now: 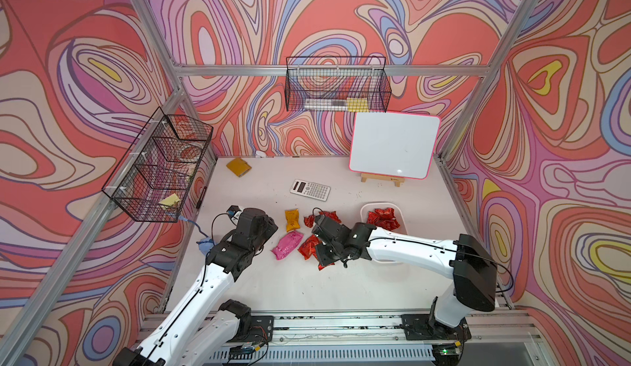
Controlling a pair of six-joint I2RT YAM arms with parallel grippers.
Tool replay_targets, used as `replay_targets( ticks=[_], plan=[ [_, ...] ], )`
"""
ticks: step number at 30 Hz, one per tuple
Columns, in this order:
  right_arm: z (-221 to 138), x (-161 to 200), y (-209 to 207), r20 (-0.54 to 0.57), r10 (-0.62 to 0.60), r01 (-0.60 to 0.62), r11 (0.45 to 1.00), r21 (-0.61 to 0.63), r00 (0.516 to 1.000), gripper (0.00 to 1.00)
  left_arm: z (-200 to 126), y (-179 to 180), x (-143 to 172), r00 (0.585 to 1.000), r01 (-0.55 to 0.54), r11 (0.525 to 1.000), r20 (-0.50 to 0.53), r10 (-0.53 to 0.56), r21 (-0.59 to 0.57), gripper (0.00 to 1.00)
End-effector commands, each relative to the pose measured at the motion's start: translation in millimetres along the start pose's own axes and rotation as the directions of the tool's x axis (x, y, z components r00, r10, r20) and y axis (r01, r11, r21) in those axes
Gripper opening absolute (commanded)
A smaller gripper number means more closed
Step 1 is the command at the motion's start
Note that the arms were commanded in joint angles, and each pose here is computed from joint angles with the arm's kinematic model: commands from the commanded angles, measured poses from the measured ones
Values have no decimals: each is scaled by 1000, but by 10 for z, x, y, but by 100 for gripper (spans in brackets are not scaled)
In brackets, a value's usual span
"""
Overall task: Take the tea bags out of the storage box
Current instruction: Place the tea bag at the center of the board, then pick up the tea bag from the storage box.
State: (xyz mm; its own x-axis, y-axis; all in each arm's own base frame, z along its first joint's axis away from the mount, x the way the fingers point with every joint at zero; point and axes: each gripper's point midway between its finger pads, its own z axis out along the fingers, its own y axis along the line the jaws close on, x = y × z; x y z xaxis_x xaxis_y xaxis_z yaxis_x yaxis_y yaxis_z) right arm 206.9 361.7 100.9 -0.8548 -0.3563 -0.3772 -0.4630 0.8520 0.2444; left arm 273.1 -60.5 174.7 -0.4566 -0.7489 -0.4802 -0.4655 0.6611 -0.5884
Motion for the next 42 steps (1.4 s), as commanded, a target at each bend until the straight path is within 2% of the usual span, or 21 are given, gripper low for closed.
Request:
replay_targets(
  ticks=[1,8,12,17,22,27,32,36,42],
  plan=[
    [232,26,148,-35,-52,52,998,-20,998,12,-91,228,-39,999,10,997,37,-7,-76,56],
    [587,158,131,-126,-74,80,996,38,989,13,-189,254,-12,1000,-4,999,27,5,-51,56],
    [689,208,86,-152,-71,81,995,59,986,25,-188,172,5,1000,-28,999,4,28,-26,56],
    [356,-41,190,-31,-72,73,997,19,997,46,-208,-19,-30,997,-80,997,-10,80,23,56],
    [-142,-271,30,90,-64,57,995,84,994,49,-193,-306,-20,991,-121,985,-35,126,123,57],
    [-590,-320,-688,152,52,-89,964,250,987,49,-127,-623,71,981,-138,964,-102,164,229,58],
    [-876,-83,-1628,166,238,-285,877,386,957,49,-57,-971,281,961,-174,934,-152,230,311,60],
    [-942,140,-2146,171,375,-412,817,402,911,49,38,-1285,692,936,-183,911,-218,277,368,60],
    [-972,492,-2594,167,490,-509,737,445,855,52,176,-1703,1585,870,-151,883,-365,333,444,60]
  ],
)
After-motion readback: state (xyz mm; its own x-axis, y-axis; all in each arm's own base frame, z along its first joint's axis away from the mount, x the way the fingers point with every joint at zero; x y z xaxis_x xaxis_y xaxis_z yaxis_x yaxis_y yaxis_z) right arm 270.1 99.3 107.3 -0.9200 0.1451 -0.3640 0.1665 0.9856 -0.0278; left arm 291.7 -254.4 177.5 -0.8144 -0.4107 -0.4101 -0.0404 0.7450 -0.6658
